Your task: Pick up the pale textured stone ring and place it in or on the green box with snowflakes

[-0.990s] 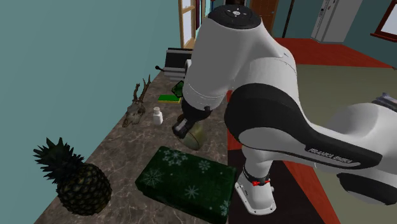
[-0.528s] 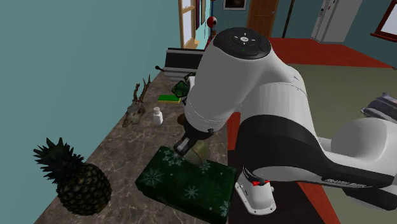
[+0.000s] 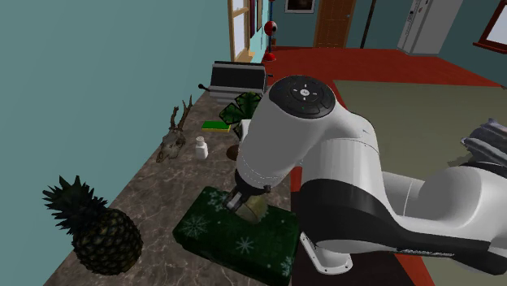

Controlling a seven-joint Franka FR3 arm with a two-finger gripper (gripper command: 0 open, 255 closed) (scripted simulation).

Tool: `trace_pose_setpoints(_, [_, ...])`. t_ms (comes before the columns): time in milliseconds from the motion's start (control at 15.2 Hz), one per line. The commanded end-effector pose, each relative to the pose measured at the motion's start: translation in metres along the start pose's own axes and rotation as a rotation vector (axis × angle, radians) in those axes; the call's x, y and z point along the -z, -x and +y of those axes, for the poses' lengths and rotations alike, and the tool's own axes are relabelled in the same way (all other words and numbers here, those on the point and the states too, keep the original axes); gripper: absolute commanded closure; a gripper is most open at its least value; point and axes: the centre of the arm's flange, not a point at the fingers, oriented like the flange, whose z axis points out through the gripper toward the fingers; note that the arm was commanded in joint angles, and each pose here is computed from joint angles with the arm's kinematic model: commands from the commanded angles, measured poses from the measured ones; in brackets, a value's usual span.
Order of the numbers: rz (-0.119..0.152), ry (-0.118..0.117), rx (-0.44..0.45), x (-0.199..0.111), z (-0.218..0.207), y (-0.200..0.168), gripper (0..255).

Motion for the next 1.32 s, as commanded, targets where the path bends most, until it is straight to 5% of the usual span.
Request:
trace_pose_setpoints(0, [0.0, 0.0, 0.0, -0.009, -0.001, 0.004, 255])
trace_pose_setpoints(726, [0.0, 0.0, 0.0, -0.025, -0.003, 0.011, 255])
trace_pose_setpoints(792, [0.0, 0.0, 0.0, -0.025, -0.003, 0.011, 0])
trace_pose_setpoints(1122, [0.0, 0.0, 0.0, -0.025, -0.003, 0.011, 0])
trace_pose_setpoints(1254, [0.0, 0.0, 0.0, 0.001, -0.003, 0.011, 0])
